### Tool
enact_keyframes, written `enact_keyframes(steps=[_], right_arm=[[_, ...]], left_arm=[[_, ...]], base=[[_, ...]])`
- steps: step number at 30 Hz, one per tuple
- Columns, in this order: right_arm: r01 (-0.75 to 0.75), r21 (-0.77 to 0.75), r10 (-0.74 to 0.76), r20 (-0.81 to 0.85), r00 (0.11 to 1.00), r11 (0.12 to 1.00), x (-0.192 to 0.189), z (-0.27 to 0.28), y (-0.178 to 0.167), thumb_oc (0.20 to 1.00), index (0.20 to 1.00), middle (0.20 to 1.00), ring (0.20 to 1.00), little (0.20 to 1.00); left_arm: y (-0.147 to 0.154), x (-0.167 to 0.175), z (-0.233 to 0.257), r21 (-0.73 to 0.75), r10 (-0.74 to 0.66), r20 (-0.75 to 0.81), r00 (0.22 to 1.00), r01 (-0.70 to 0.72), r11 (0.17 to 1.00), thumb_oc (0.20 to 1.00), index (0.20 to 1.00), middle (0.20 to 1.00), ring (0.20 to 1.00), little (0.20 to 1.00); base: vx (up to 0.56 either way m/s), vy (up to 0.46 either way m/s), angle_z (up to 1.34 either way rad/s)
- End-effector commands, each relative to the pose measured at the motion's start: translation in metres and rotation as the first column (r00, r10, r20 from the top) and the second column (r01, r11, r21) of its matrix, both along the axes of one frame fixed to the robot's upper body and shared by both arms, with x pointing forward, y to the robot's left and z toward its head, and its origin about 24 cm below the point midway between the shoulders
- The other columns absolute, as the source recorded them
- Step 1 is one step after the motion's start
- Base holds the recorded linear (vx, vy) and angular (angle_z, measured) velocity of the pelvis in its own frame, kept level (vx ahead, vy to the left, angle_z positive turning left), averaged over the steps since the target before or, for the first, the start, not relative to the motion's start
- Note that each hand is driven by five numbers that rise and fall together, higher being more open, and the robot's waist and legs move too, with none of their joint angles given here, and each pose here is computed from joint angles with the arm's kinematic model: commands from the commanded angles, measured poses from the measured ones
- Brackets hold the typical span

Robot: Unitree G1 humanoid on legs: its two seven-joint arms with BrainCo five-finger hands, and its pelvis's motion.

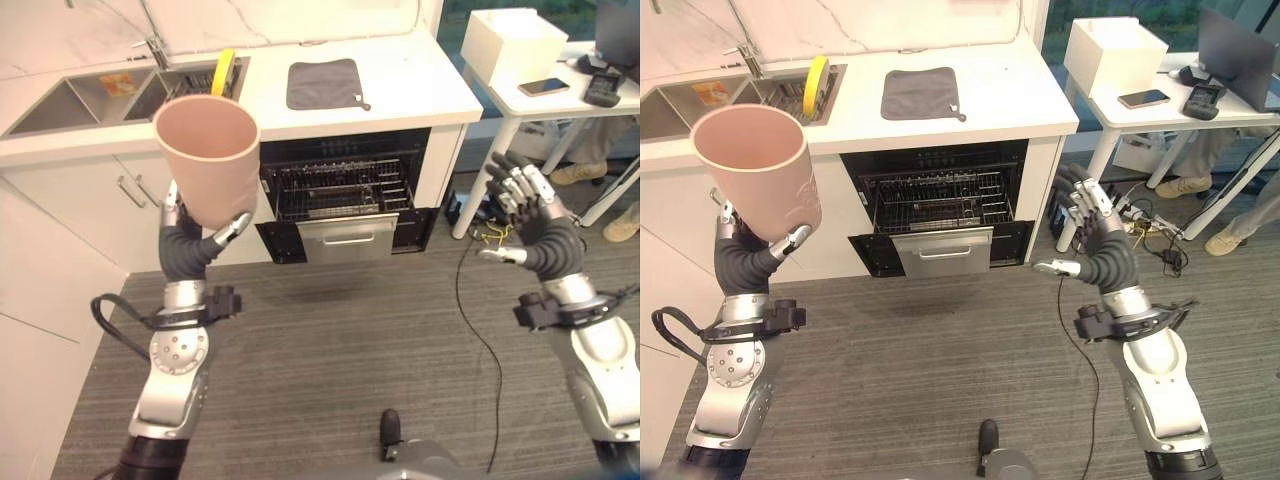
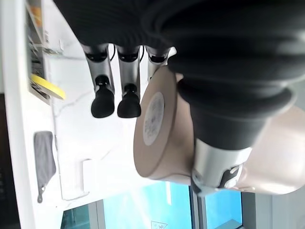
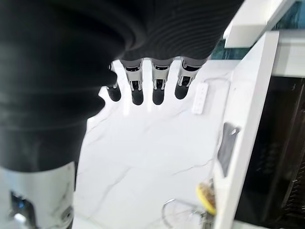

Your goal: Place the dishes in the dishwasher.

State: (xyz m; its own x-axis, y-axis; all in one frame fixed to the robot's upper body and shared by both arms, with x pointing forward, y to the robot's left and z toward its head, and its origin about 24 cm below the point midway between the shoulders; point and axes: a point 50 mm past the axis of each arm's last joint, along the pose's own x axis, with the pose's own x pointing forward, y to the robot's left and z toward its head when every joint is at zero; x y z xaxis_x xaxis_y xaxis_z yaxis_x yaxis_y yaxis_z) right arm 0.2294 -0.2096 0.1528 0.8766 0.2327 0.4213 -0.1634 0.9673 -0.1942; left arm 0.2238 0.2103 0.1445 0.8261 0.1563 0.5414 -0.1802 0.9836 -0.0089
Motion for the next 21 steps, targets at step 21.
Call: enact_keyframes(steps=[21], right_arm=[[-0.008, -0.007, 0.009, 0.075, 0.997, 1.000, -0.010, 0.008, 0.010, 1.000, 1.000, 1.000, 1.000, 1.000]], left_arm=[[-0.003, 0.004, 0.019, 0.082, -0.085, 0.086, 0.993, 0.078, 0.994, 0.200, 0.200, 0.200, 0.200, 0.200]], base=[[0.19, 0.246, 0.11]])
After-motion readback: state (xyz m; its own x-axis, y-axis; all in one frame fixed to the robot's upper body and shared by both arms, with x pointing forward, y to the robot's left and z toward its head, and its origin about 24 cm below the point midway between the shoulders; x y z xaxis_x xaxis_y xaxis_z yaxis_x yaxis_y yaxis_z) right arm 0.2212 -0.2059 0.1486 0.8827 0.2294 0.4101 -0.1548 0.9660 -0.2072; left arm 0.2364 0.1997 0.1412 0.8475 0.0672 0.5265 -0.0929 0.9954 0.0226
